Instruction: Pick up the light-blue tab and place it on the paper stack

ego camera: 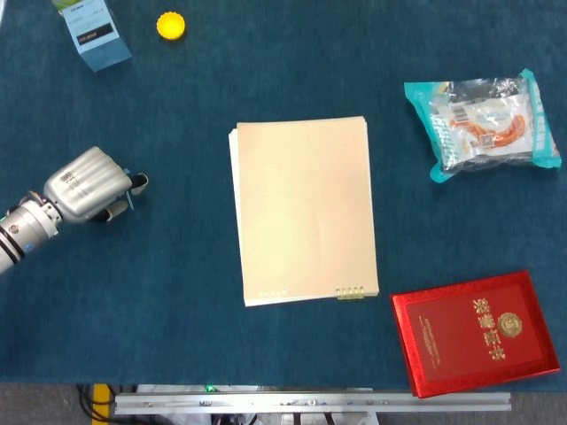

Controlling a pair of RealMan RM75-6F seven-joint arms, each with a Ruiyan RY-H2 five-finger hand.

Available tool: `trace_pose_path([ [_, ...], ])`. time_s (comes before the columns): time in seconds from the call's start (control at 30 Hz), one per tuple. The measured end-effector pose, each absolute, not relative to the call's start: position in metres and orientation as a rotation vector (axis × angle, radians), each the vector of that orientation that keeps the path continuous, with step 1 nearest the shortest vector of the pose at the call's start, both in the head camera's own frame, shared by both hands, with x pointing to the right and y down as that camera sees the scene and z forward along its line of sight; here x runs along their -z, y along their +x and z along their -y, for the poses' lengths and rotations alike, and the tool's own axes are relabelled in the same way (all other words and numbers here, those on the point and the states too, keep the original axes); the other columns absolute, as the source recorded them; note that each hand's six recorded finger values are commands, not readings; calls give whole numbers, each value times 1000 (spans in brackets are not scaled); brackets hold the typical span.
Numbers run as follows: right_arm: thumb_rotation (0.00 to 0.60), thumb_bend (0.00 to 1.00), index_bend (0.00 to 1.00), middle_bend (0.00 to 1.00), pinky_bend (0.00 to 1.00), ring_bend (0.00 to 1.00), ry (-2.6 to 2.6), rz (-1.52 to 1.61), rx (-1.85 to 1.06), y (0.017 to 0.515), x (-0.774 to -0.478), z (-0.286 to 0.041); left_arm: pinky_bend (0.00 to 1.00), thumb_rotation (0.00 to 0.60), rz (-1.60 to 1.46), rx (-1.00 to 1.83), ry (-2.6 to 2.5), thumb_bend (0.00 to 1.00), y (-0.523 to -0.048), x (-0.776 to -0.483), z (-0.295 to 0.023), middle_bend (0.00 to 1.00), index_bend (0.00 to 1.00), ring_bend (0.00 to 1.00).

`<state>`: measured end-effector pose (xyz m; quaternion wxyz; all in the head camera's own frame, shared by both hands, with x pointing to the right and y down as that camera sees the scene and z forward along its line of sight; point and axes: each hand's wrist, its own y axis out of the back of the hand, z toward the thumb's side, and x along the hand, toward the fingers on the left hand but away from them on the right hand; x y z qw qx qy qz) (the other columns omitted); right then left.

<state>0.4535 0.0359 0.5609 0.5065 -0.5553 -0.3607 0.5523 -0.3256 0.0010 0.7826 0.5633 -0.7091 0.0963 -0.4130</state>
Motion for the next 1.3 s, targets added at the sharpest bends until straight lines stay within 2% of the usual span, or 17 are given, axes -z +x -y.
trace_pose_path([
  [1.3, 600, 126, 164, 380, 463, 332, -1328, 883, -1341, 459, -558, -37, 778, 600, -253, 996, -1728, 357, -316, -798, -4, 945, 564, 929],
])
